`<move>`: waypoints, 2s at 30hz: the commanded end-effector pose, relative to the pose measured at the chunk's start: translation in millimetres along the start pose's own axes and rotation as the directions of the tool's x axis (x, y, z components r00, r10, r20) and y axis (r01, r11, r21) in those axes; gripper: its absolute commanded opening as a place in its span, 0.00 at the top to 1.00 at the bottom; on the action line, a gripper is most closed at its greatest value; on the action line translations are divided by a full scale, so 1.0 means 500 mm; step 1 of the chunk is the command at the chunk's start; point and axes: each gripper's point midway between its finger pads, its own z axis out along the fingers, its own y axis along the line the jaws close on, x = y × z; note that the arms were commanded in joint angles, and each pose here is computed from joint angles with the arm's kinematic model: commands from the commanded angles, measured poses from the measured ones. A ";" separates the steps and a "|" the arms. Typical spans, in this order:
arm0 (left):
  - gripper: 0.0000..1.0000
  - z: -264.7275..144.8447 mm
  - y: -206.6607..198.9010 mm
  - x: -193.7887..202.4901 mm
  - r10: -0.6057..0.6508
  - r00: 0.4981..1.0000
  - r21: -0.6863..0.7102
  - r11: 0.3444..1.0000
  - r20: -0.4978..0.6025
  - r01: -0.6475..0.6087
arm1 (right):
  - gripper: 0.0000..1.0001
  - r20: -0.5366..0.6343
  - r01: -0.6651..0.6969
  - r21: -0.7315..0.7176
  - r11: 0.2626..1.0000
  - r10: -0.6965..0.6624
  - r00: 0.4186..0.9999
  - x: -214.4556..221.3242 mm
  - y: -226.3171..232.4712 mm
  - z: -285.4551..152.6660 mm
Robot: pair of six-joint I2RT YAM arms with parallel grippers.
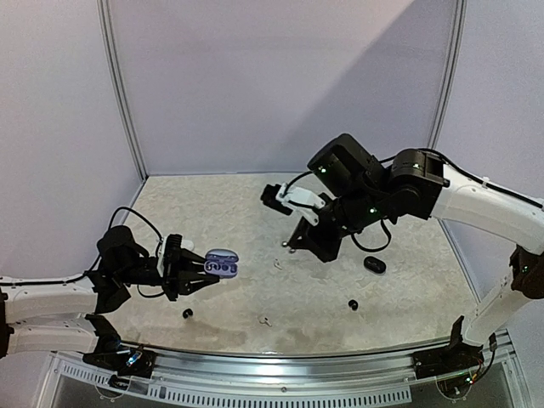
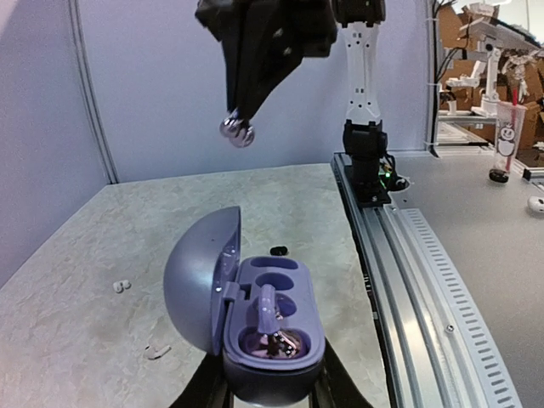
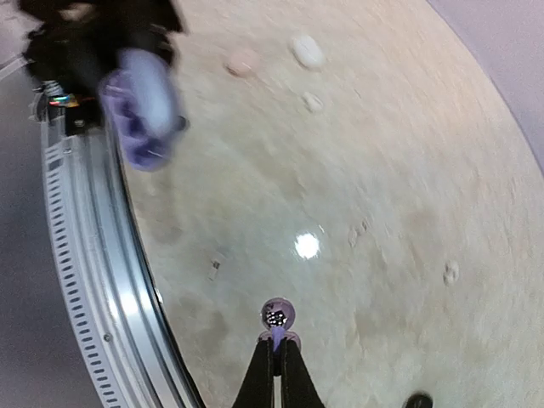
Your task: Insert the wireless bluetooth earbuds into the charging case
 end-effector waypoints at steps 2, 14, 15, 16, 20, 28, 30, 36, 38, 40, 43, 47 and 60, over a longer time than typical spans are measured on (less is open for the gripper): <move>1.00 0.013 -0.025 -0.027 0.041 0.999 0.106 0.993 0.022 -0.043 | 1.00 0.203 0.369 -0.183 0.911 -0.332 0.921 -0.100 0.155 -0.036; 1.00 0.022 -0.037 -0.030 0.058 0.998 0.151 0.987 0.014 -0.059 | 1.00 0.249 0.578 -0.184 0.795 -0.531 0.810 -0.155 0.228 0.013; 1.00 0.022 -0.037 -0.030 0.056 0.998 0.150 0.987 0.013 -0.057 | 1.00 0.232 0.583 -0.188 0.791 -0.541 0.809 -0.151 0.228 0.025; 1.00 0.022 -0.036 -0.030 0.054 0.998 0.148 0.987 0.012 -0.055 | 1.00 0.223 0.589 -0.189 0.786 -0.550 0.805 -0.149 0.227 0.030; 1.00 0.023 -0.036 -0.028 0.054 0.998 0.148 0.988 0.012 -0.055 | 1.00 0.197 0.601 -0.196 0.775 -0.569 0.798 -0.139 0.228 0.055; 1.00 0.022 -0.037 -0.025 0.055 0.998 0.147 0.988 0.013 -0.056 | 1.00 0.120 0.597 -0.184 0.781 -0.585 0.802 -0.113 0.211 0.086; 1.00 0.021 -0.037 -0.025 0.056 0.998 0.147 0.988 0.014 -0.057 | 1.00 0.106 0.596 -0.179 0.783 -0.587 0.803 -0.109 0.207 0.094; 1.00 0.022 -0.040 -0.025 0.061 0.998 0.148 0.987 0.018 -0.063 | 1.00 0.089 0.594 -0.179 0.784 -0.588 0.804 -0.104 0.206 0.109; 1.00 0.022 -0.041 -0.025 0.062 0.998 0.149 0.987 0.019 -0.064 | 1.00 0.088 0.595 -0.178 0.784 -0.589 0.803 -0.104 0.206 0.114; 1.00 0.022 -0.042 -0.025 0.065 0.998 0.150 0.986 0.020 -0.068 | 1.00 0.089 0.596 -0.177 0.783 -0.591 0.802 -0.104 0.206 0.115; 1.00 0.022 -0.044 -0.024 0.071 0.997 0.152 0.986 0.022 -0.073 | 1.00 0.069 0.599 -0.160 0.785 -0.596 0.800 -0.102 0.198 0.122; 1.00 0.022 -0.045 -0.023 0.072 0.997 0.154 0.985 0.022 -0.075 | 1.00 0.049 0.603 -0.147 0.784 -0.603 0.797 -0.099 0.191 0.135; 1.00 0.021 -0.047 -0.022 0.073 0.997 0.151 0.986 0.022 -0.075 | 1.00 -0.047 0.583 -0.095 0.807 -0.589 0.807 -0.080 0.160 0.155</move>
